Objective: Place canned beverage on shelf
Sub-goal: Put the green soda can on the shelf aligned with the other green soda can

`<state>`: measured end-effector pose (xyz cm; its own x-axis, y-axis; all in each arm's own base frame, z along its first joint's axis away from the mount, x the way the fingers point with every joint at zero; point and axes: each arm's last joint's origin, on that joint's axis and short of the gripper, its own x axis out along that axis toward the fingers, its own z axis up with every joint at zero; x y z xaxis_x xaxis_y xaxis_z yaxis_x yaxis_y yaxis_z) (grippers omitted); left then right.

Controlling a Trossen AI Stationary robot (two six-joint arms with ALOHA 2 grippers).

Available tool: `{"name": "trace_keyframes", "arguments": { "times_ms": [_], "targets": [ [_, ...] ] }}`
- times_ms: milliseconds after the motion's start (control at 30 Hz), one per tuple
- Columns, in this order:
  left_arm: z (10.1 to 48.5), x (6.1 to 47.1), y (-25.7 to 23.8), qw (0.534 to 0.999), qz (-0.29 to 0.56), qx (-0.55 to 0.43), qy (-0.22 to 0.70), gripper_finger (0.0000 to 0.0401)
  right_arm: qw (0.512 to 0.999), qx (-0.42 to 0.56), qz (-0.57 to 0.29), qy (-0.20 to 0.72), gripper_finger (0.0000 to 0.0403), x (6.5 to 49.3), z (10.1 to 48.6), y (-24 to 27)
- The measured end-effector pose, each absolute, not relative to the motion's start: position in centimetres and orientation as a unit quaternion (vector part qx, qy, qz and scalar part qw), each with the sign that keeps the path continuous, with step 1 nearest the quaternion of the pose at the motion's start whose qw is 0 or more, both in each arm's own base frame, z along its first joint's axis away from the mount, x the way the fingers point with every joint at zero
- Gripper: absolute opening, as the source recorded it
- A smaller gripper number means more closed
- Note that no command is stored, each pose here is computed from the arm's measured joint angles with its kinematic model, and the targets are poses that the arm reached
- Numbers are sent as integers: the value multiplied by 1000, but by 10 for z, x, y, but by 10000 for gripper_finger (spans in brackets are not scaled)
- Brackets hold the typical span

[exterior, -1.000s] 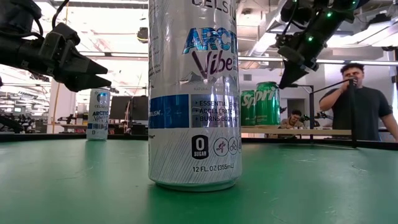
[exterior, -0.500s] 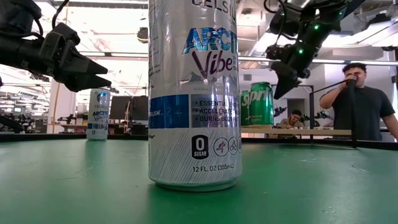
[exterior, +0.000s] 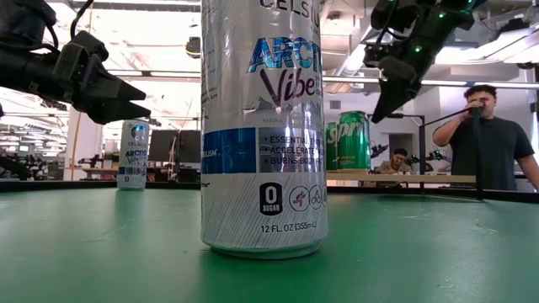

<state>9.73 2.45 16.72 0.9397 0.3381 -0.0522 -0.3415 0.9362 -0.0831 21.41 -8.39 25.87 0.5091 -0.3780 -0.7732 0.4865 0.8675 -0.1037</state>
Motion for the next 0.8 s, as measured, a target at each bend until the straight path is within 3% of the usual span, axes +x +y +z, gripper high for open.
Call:
{"name": "trace_keyframes", "arguments": {
  "times_ms": [800],
  "targets": [
    [167, 97, 24, 984, 173, -45, 18, 382, 876, 39, -253, 408, 20, 224, 256, -96]
  ]
}}
